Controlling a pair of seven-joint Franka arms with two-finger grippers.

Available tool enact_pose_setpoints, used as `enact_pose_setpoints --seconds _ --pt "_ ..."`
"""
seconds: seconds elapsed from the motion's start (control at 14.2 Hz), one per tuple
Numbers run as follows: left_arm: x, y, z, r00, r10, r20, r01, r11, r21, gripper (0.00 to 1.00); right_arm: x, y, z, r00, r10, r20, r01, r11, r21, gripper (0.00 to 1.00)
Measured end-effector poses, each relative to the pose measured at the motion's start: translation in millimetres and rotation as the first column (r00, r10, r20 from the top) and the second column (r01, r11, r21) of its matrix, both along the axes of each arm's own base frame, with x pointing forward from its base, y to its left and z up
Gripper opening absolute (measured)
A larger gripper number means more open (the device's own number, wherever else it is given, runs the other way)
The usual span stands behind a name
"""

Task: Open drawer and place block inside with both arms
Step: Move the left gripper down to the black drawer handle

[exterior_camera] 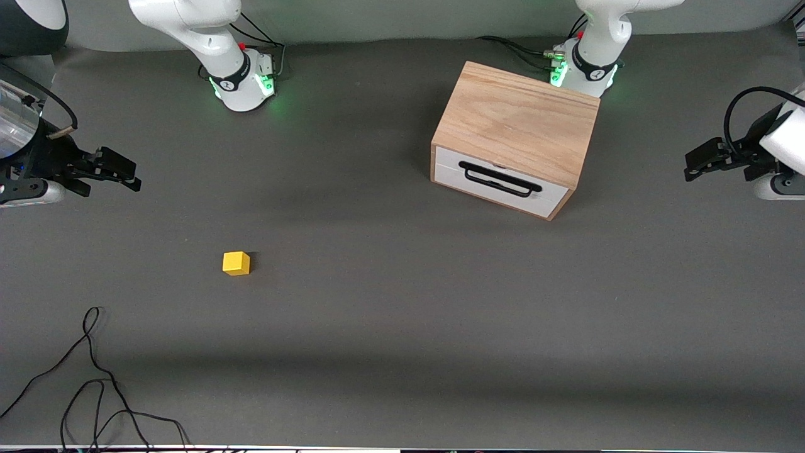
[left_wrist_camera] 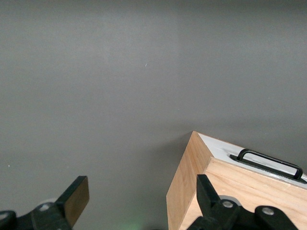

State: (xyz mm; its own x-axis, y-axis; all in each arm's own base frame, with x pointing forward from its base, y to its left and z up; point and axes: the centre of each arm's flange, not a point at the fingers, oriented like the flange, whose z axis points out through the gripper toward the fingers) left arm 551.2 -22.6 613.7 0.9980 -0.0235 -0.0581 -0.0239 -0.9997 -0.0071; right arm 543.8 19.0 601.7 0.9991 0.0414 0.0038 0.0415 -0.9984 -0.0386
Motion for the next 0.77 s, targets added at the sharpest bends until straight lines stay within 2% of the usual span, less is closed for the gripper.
enact_pose_setpoints --seconds 0.77 --pt "0 -1 -1 1.000 0.000 -0.003 0.000 1.000 0.000 1.00 5 -1 -10 1.000 -0.002 -0.019 0.002 1.000 0.000 1.00"
